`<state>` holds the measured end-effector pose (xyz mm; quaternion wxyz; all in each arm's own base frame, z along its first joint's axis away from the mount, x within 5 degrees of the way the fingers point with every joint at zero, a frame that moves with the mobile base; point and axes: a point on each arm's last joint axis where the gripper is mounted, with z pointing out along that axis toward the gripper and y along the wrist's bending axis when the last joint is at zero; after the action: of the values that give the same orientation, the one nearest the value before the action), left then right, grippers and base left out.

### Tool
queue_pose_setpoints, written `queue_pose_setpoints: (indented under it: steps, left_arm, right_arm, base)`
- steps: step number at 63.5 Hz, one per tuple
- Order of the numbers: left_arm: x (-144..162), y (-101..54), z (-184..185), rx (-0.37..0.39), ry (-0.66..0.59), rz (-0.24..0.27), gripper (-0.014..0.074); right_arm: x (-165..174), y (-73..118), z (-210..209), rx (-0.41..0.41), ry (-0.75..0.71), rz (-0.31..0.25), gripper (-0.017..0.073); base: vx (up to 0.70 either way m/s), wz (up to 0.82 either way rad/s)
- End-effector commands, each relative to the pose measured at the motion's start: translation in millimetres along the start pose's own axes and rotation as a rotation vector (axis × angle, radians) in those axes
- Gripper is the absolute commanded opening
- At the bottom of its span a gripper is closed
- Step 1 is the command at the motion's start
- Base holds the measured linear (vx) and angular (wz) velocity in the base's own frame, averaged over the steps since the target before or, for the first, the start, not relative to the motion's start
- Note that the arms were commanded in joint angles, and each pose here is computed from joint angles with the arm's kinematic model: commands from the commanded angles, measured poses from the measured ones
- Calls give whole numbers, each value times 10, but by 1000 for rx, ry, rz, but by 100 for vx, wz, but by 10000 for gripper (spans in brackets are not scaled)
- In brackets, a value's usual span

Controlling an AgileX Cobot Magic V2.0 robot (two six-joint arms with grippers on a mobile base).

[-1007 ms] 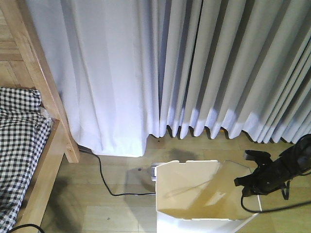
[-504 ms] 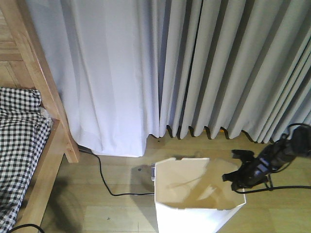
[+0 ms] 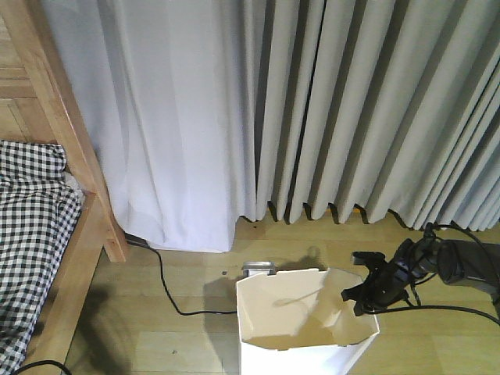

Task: Move trash bin to bedside with robot
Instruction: 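Lower the bin to the floor beside the bed with the right gripper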

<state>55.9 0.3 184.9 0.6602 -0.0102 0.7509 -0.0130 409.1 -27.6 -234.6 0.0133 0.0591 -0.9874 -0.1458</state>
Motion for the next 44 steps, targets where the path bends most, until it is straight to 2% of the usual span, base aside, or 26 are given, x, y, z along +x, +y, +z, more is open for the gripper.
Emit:
queue_pose_setpoints:
  steps: [1, 8, 14, 23, 33, 41, 44]
  left_arm:
    - [9, -7, 7, 10, -67, -2, -6]
    - [9, -7, 7, 10, -67, -2, -6]
    - [9, -7, 7, 10, -67, -2, -6]
    - [9, -7, 7, 10, -67, -2, -6]
    - [9, -7, 7, 10, -67, -2, -6]
    - [9, -7, 7, 10, -67, -2, -6]
    - [9, -7, 7, 10, -67, -2, -6]
  right_arm:
    - [-198, 102, -172, -57, -35, 47, 25]
    - [-187, 135, -136, -45, -25, 35, 75]
    - [-173, 144, -129, -51, -12, 34, 154]
    - [-154, 145, -129, -51, 9, 28, 318]
    - [-135, 111, -134, -13, 34, 31, 491]
    - [-154, 65, -200, 33, 45, -8, 564]
    - [-176, 48, -238, 42, 37, -6, 575]
  base:
    - [0, 0]
    - [0, 0]
    - [0, 0]
    - [0, 0]
    - [0, 0]
    - [0, 0]
    - [0, 0]
